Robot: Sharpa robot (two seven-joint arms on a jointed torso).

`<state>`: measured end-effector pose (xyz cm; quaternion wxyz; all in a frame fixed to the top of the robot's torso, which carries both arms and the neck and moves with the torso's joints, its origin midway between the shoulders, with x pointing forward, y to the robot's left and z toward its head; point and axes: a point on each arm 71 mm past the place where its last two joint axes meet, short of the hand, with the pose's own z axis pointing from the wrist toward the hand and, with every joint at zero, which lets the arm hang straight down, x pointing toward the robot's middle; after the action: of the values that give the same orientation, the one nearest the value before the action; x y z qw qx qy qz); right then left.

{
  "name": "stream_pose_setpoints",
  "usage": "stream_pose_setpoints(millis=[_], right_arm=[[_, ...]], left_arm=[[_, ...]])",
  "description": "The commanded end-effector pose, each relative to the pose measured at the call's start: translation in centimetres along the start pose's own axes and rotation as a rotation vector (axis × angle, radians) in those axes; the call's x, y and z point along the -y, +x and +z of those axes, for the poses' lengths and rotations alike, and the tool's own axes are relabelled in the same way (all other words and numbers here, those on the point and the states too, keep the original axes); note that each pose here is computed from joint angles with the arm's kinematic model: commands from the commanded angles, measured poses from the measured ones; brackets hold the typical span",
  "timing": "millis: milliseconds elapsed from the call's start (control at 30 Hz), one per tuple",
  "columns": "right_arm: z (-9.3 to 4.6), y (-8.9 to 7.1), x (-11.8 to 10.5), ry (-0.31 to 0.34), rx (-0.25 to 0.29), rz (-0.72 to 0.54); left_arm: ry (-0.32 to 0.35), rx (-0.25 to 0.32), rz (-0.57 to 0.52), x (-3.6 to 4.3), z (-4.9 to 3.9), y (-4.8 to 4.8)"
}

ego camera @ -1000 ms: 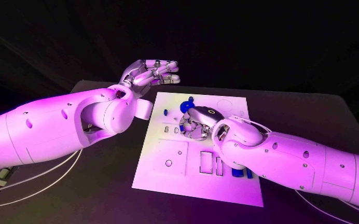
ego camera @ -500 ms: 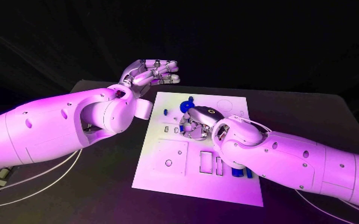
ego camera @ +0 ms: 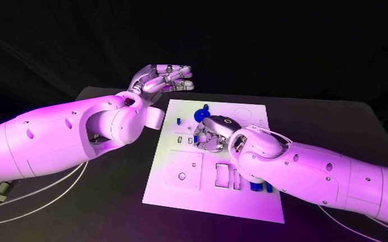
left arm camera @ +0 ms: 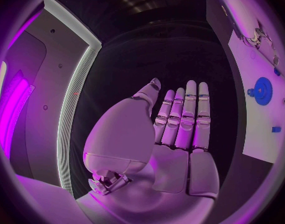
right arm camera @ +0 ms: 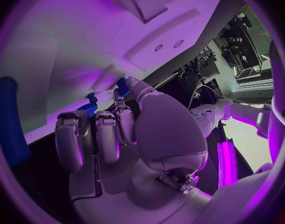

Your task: Assemble the parts on the task board

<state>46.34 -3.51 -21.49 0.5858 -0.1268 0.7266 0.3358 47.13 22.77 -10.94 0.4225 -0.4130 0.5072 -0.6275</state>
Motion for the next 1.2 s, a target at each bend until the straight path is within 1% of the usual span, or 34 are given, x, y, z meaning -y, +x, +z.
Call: stream_pose_setpoints(millis=[33,433,900,1033,1200], right_arm=[[-0.03,0.39,0.20,0.016,-0.026,-0.014],[-0.06,0.39,0.19,0.014,-0.025,-0.016],[-0.09,0.26,0.16,0.010,-0.008,-0.015],[-0.16,0.06,0.13,0.004,0.018,-0.009],[-0.70,-0.48,0.04,-0.022,0.079,0.020]], left_arm=[[0.007,-0.020,-0.010,0.07,-0.01,0.23],[0.005,-0.020,-0.010,0.06,-0.01,0.19],[0.005,-0.019,-0.009,0.06,0.00,0.15],[0.005,-0.019,-0.009,0.05,0.00,0.13],[-0.006,-0.017,-0.007,-0.04,0.03,-0.03]])
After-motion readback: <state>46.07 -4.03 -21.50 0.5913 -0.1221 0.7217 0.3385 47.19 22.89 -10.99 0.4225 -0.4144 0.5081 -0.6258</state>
